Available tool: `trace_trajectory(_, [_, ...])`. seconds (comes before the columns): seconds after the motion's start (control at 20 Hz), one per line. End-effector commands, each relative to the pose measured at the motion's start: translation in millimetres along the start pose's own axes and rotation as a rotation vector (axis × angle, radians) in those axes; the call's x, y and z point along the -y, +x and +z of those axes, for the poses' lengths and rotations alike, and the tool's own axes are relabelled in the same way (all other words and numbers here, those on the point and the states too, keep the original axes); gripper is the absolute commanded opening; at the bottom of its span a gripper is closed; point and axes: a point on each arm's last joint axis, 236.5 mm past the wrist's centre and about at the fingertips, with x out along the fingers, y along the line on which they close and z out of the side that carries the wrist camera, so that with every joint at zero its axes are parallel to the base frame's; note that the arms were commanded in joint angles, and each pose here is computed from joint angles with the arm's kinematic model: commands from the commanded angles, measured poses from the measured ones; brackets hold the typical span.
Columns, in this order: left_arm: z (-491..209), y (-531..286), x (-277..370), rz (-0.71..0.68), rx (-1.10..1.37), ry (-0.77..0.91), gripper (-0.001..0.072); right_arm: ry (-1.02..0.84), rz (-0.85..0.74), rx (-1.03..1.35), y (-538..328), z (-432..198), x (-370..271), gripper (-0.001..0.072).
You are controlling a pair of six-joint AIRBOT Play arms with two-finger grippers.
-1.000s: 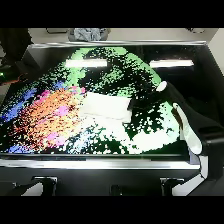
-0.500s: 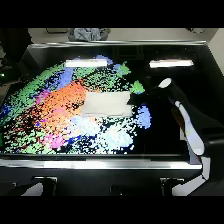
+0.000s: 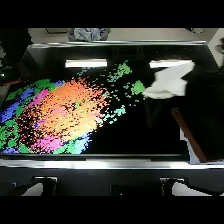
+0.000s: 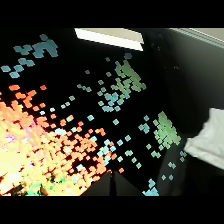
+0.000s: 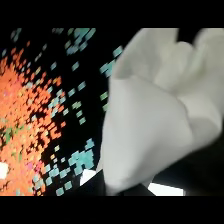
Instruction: Fold the shirts.
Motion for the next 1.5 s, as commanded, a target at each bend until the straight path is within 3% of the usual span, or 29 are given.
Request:
trace_trajectory(0.0, [-0.2, 0.1, -0.1, 0.000, 0.000, 0.001, 0.0036, 0.096, -0.126, 0.142, -88.0, 9.3, 42.3, 0.0040])
trace_trajectory(0.35, [-0.1, 0.1, -0.2, 0.000, 0.000, 0.009, 0.0036, 0.234, -0.240, 0.154, -165.4, -28.8, 79.2, 0.0041])
trace_trajectory(0.6, [-0.2, -0.1, 0.0, 0.000, 0.000, 0.017, 0.0036, 0.400, -0.424, 0.231, -216.3, -48.5, 117.4, 0.0041])
trace_trajectory(0.8, [-0.2, -0.1, 0.0, 0.000, 0.000, 0.017, 0.0036, 0.465, -0.538, 0.159, -223.1, -75.0, 138.7, 0.0042])
trace_trajectory(1.2, [-0.5, -0.2, 0.4, -0.001, -0.002, 0.015, 0.0036, 0.736, -0.800, -0.282, -195.5, -281.8, 162.8, 0.0046])
trace_trajectory(1.25, [-0.7, -0.7, 1.0, -0.002, -0.002, 0.016, 0.0036, 0.745, -0.806, -0.262, -186.9, -290.8, 167.1, 0.0091])
trace_trajectory(1.3, [-0.7, -1.3, 1.8, -0.003, -0.002, 0.017, 0.0036, 0.718, -0.825, -0.225, -184.6, -287.9, 175.8, 0.0277])
trace_trajectory(1.35, [-0.5, -2.3, 3.2, -0.006, -0.001, 0.018, 0.0036, 0.663, -0.834, -0.178, -186.8, -274.0, 182.7, 0.0581])
trace_trajectory(1.4, [1.6, -4.3, 6.8, -0.013, 0.007, 0.019, 0.0036, 0.565, -0.852, -0.108, -195.4, -248.5, 189.0, 0.0712])
trace_trajectory(1.45, [6.5, -7.4, 10.7, -0.018, 0.019, 0.027, 0.0036, 0.482, -0.886, -0.014, -211.5, -216.5, 192.6, 0.0710])
